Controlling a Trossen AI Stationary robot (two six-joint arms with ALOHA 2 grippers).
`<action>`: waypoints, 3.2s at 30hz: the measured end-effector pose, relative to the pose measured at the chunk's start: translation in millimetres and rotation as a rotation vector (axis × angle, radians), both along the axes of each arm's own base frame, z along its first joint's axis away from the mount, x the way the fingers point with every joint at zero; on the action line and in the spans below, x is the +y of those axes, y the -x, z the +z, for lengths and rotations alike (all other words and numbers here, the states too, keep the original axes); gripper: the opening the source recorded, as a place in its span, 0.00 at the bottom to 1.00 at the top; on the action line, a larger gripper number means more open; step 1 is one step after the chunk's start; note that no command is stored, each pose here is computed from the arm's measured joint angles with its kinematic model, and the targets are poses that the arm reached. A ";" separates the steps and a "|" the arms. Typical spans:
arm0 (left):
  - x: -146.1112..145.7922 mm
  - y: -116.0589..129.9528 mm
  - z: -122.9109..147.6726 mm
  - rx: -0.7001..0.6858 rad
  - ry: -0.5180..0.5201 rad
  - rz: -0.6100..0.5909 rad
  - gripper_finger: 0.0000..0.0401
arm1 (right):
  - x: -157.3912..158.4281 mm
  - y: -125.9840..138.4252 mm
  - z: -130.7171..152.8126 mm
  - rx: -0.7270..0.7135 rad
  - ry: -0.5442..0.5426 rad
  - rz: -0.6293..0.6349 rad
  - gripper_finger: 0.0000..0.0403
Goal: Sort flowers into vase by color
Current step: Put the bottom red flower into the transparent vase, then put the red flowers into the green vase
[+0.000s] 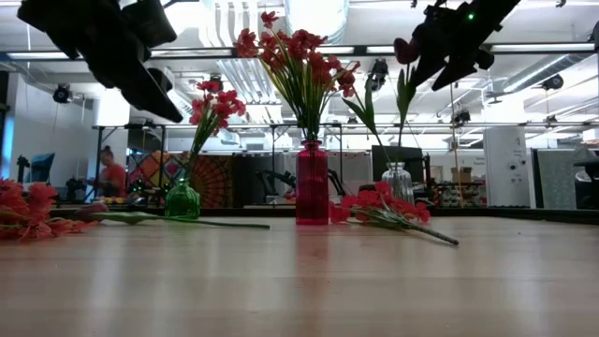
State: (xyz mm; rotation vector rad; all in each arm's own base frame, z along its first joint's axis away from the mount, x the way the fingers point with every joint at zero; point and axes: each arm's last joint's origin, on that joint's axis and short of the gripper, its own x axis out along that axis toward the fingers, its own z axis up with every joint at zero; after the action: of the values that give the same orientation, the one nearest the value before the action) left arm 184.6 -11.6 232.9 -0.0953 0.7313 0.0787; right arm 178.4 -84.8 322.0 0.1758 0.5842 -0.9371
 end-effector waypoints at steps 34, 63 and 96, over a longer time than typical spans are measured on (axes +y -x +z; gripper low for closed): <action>-0.7 -5.7 8.6 -0.065 0.021 0.012 0.54 | 41.7 15.2 -34.6 0.108 -0.714 -0.059 0.80; -77.3 5.1 43.0 -0.485 0.061 -0.429 0.54 | 102.5 -137.9 -154.7 0.246 -0.583 -0.100 0.80; -78.1 5.2 41.5 -0.480 0.048 -0.436 0.54 | 78.2 -160.9 -186.7 0.250 -0.593 -0.258 0.28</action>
State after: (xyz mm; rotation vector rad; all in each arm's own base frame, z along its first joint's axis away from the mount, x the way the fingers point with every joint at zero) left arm 179.4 -89.7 274.4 0.0028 0.2613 -0.3678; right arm 339.3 -6.6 135.3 0.6845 1.0832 -1.0199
